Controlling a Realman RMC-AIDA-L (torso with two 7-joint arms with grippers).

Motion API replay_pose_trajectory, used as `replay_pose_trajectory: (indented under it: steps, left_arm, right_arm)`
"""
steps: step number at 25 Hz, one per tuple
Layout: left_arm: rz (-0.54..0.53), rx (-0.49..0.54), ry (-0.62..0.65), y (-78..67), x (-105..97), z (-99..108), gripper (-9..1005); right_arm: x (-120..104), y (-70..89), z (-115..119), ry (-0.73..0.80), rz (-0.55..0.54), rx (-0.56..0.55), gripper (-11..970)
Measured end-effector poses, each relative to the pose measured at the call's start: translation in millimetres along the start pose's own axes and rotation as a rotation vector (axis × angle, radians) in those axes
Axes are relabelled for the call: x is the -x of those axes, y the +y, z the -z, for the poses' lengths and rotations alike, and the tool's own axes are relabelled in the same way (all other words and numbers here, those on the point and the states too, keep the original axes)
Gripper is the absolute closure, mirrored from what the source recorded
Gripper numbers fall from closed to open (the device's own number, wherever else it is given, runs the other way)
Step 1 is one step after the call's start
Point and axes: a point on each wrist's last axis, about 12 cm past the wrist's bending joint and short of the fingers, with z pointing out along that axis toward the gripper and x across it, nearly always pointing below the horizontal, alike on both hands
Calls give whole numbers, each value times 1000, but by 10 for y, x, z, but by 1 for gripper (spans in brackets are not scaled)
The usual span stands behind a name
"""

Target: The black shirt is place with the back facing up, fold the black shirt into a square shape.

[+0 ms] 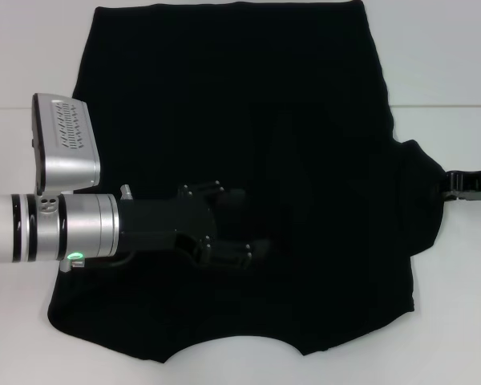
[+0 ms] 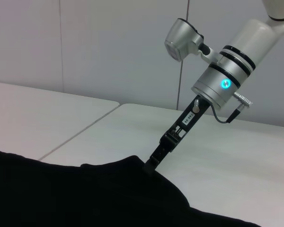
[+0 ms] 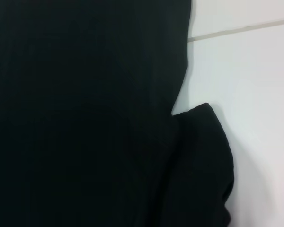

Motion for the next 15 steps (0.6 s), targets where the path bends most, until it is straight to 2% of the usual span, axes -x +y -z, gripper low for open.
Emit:
replay_pose_trajectory:
  steps: [2, 13, 15]
  left_arm:
    - [1, 6, 1, 5, -3, 0, 63]
    - [29, 17, -17, 3, 4, -16, 63]
    - [35, 14, -23, -10, -4, -14, 63]
  right_arm:
    - [-5, -3, -3, -1, 3, -2, 782]
    - [-73, -178, 43, -41, -21, -22, 938]
    - [-82, -226, 67, -53, -26, -25, 938]
